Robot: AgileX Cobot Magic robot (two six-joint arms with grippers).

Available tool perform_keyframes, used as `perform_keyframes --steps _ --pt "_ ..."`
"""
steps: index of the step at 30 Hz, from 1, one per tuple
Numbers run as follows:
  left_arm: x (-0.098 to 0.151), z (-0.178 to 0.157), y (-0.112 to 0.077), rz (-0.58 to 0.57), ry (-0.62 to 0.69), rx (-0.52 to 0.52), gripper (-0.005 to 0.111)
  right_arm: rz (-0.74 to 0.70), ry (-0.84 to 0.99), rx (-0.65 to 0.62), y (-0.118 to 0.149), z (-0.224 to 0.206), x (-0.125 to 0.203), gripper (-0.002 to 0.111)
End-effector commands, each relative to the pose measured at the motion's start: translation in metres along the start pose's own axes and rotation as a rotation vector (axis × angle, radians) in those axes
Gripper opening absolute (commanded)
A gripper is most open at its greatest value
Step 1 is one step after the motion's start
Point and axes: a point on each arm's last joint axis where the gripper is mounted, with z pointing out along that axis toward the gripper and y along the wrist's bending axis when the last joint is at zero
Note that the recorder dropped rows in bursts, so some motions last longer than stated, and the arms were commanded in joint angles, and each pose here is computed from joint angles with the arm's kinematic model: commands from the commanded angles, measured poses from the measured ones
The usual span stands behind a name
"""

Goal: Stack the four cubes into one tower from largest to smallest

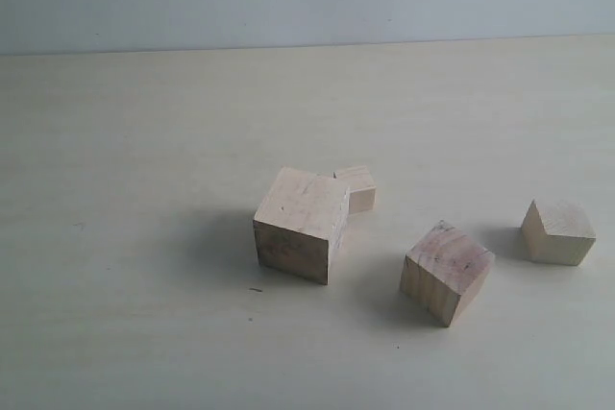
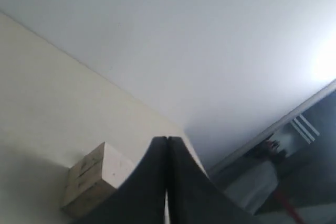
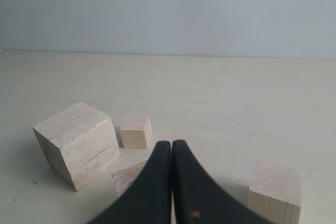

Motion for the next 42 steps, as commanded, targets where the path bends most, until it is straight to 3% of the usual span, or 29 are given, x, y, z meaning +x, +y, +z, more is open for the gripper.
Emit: perform_keyframes --steps 1,7,9,10,11,12,14,16,19,22,26,29,35,36,39,42 --pt "-0.006 -0.001 0.003 -0.107 -0.079 -0.022 0.000 -0.007 -0.018 0.008 -0.001 0.000 0.000 0.000" --pt "-0.007 -0.001 0.003 -0.272 -0.081 -0.009 0.000 -0.007 -0.018 0.008 -0.001 0.000 0.000 0.000" --pt "-0.008 -0.001 -0.007 -0.313 -0.047 0.045 0.000 -0.007 -0.018 0.008 -0.001 0.000 0.000 0.000" --pt "-0.012 -0.003 -0.018 -0.260 -0.031 0.092 0.000 -0.007 -0.018 0.008 -0.001 0.000 0.000 0.000" --pt "-0.021 -0.008 -0.041 -0.089 -0.012 0.184 0.000 -0.007 -0.018 0.008 -0.001 0.000 0.000 0.000" --pt "-0.029 -0.013 -0.057 0.001 -0.022 0.243 0.000 -0.007 -0.018 0.008 -0.001 0.000 0.000 0.000" --pt "-0.048 -0.016 -0.086 0.082 -0.035 0.310 0.000 -0.007 -0.018 0.008 -0.001 0.000 0.000 0.000" --pt "-0.068 -0.006 -0.122 0.268 0.043 0.340 0.000 -0.007 -0.018 0.008 -0.001 0.000 0.000 0.000" --pt "-0.078 0.021 -0.140 0.432 0.220 0.281 0.000 -0.007 -0.018 0.008 -0.001 0.000 0.000 0.000" --pt "-0.087 0.061 -0.134 0.597 0.379 0.090 0.000 -0.007 -0.018 0.008 -0.001 0.000 0.000 0.000" --pt "-0.088 0.111 -0.108 0.655 0.503 -0.112 0.002 -0.007 -0.018 0.008 -0.001 0.000 0.000 0.000" --pt "-0.077 0.142 -0.087 0.624 0.596 -0.176 0.014 -0.007 -0.018 0.008 -0.001 0.000 0.000 0.000" --pt "-0.053 0.189 -0.044 0.573 0.711 -0.292 0.068 -0.007 -0.018 0.008 -0.001 0.000 0.000 0.000" --pt "-0.050 0.195 -0.039 0.568 0.716 -0.305 0.072 -0.007 -0.018 0.008 -0.001 0.000 0.000 0.000" --pt "-0.046 0.210 -0.031 0.559 0.745 -0.325 0.070 -0.007 -0.018 0.008 -0.001 0.000 0.000 0.000" --pt "-0.041 0.224 -0.037 0.583 0.789 -0.299 0.065 -0.007 -0.018 0.008 -0.001 0.000 0.000 0.000"
